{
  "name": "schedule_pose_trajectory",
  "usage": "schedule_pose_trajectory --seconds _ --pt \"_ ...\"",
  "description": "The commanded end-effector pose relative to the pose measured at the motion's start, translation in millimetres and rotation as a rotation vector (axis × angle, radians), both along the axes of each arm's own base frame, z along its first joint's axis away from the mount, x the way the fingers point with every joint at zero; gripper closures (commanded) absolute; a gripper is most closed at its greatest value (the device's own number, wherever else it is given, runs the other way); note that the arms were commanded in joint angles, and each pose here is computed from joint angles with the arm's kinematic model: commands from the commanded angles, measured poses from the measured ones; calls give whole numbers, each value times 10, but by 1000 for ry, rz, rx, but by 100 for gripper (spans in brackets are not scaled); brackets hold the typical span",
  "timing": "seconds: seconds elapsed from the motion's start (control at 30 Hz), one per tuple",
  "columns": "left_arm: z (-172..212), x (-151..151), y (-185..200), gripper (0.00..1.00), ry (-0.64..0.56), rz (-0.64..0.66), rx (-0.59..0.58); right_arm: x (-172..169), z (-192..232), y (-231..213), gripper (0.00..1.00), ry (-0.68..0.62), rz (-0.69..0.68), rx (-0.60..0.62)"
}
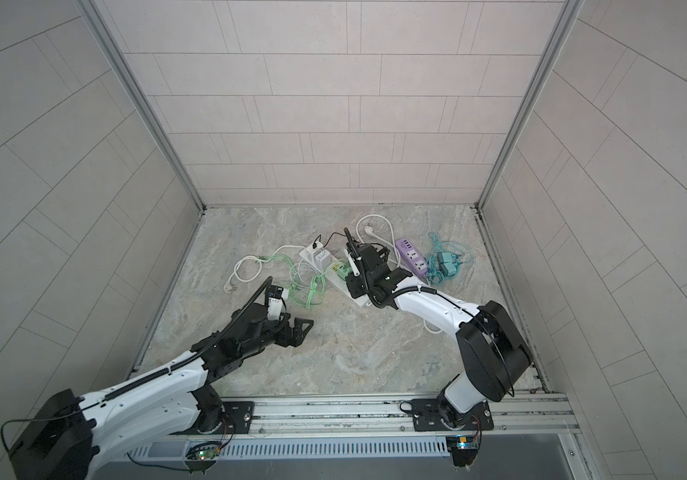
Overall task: Insert the plug
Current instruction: 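Carry the green charger over the white strip with right gripper while left arm withdraws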
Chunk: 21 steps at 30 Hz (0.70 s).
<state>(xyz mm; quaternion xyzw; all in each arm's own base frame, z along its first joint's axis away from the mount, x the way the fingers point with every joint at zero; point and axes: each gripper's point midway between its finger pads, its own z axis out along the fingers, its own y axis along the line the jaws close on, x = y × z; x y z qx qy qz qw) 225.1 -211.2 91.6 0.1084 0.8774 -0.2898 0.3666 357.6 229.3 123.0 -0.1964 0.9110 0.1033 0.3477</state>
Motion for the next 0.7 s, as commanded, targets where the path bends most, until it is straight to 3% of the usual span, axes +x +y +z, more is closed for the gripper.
schedule_pose_trajectory --seconds 0.0,0.23,0.4,0.67 --pt "180 158 -210 5 -49 -24 -58 122 26 49 91 -47 40 -23" --pt "40 293 -379 6 -9 -41 -40 213 -115 83 92 -85 53 8" --pt "-47 338 -448 6 11 -54 -28 285 -137 85 93 -190 61 49" --pt "-86 386 -526 8 23 -68 -31 310 -232 70 94 -220 83 95"
